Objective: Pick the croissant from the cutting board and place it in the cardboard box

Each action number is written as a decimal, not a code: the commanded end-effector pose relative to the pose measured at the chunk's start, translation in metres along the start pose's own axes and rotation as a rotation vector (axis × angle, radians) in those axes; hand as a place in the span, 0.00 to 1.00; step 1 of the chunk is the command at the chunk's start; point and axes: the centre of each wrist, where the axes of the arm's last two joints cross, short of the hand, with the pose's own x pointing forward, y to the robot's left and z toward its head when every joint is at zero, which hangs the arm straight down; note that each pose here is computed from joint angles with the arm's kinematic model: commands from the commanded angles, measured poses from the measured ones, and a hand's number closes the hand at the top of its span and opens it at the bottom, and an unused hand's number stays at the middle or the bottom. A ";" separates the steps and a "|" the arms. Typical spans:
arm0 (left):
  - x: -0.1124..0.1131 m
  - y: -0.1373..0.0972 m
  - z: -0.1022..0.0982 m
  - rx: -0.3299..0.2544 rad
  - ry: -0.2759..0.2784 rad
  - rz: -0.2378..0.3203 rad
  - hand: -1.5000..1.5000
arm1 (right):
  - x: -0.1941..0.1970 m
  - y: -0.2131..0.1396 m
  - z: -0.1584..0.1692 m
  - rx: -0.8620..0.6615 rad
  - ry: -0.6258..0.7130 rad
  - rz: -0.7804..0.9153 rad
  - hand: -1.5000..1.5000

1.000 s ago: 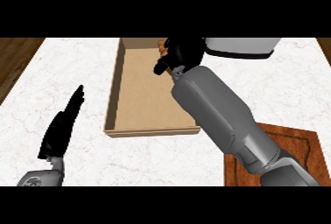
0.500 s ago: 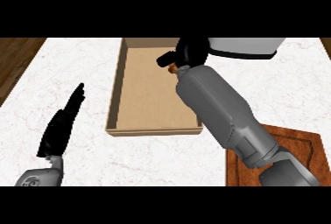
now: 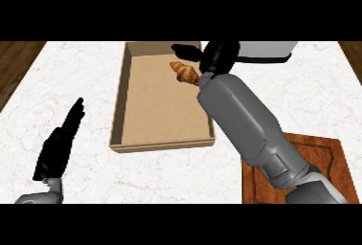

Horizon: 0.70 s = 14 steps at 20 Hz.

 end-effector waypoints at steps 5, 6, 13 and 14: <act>-0.021 0.019 0.013 0.078 0.037 0.004 0.50 | -0.031 -0.031 -0.014 -0.217 0.060 -0.175 0.00; -0.009 0.022 0.026 0.065 0.044 -0.001 0.50 | -0.042 -0.045 -0.023 -0.235 0.074 -0.163 0.00; -0.018 -0.005 0.022 0.085 0.074 0.009 0.50 | -0.081 -0.122 0.001 -0.209 0.041 -0.211 0.00; -0.021 0.030 0.025 0.089 0.070 0.002 0.50 | -0.086 -0.134 0.011 -0.182 0.025 -0.203 0.00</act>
